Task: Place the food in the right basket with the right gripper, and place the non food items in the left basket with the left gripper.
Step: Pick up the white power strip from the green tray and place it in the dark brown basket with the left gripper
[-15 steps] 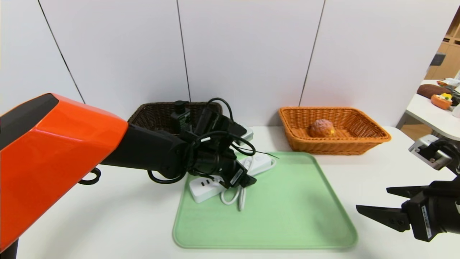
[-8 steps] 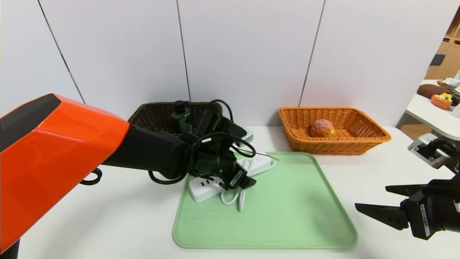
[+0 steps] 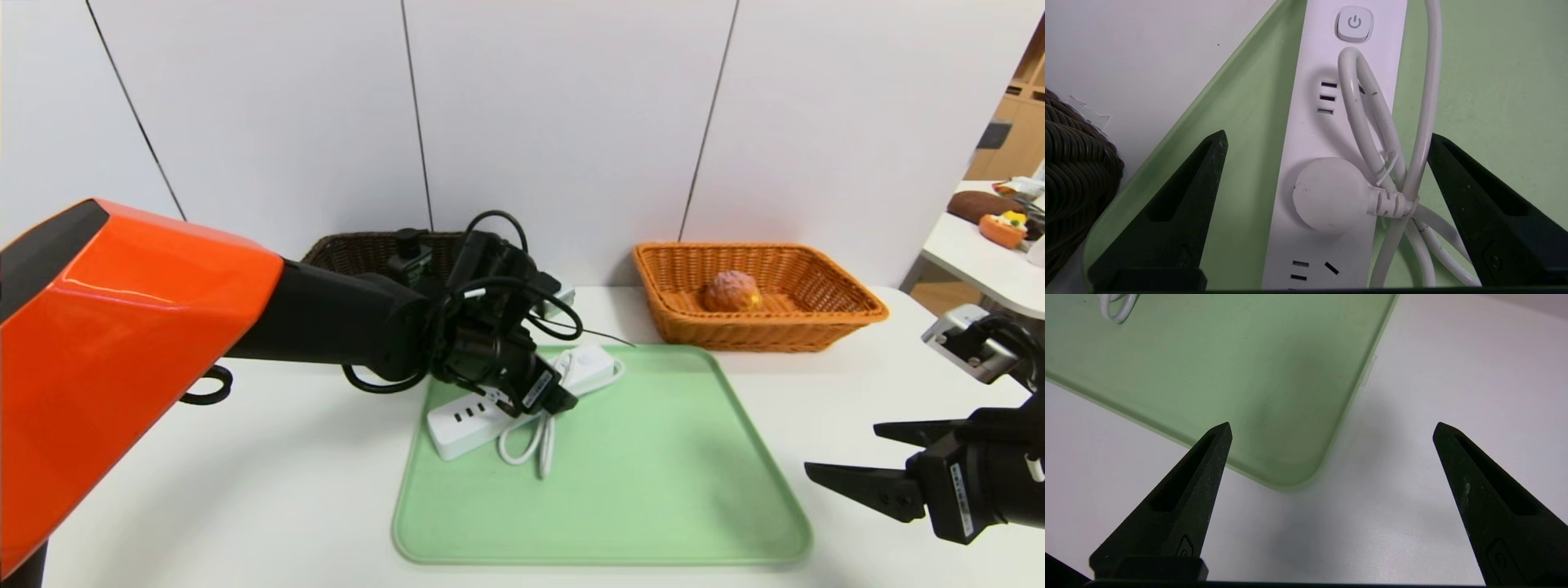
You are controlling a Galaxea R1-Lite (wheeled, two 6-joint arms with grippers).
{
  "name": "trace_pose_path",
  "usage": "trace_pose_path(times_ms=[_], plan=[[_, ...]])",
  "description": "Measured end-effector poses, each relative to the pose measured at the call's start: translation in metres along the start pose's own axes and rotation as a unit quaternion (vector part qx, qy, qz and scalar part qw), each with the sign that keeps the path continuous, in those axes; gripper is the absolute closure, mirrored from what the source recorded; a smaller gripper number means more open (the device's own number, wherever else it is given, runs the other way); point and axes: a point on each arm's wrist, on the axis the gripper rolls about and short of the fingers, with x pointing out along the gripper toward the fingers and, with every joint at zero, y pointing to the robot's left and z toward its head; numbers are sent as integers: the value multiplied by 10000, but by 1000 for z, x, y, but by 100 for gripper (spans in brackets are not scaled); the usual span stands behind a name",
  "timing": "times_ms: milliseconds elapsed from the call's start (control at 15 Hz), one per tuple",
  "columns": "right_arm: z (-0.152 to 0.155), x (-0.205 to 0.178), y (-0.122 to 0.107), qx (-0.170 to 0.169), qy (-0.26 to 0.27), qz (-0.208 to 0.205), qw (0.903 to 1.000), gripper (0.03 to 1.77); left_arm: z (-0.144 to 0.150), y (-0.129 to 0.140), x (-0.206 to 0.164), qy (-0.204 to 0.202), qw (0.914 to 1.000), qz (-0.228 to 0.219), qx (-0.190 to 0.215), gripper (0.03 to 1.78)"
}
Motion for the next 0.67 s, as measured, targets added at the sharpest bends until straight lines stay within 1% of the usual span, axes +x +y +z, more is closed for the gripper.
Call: trace_pose_path(times_ms=[67,267,333,467,533,667], plan=[[0,0,0,-2,1,0,10000,10,2,0,0,49,10000,5,-22,12],[0,1,0,4,25,1,10000,10,4,1,3,265,9993,265,-32,12],[0,2,0,6,34,4,10000,10,4,2,3,337,9990,290,-43,12],[1,3,-1,0,12,-1,10000,10,6,2,3,508,9981,279,-222,12],[1,4,-1,-3,-9,-3,10000,10,8,2,2,535,9977,274,-304,12],[1,6,-1,1,-3,-4,10000,10,12,2,1,524,9977,274,-333,12]])
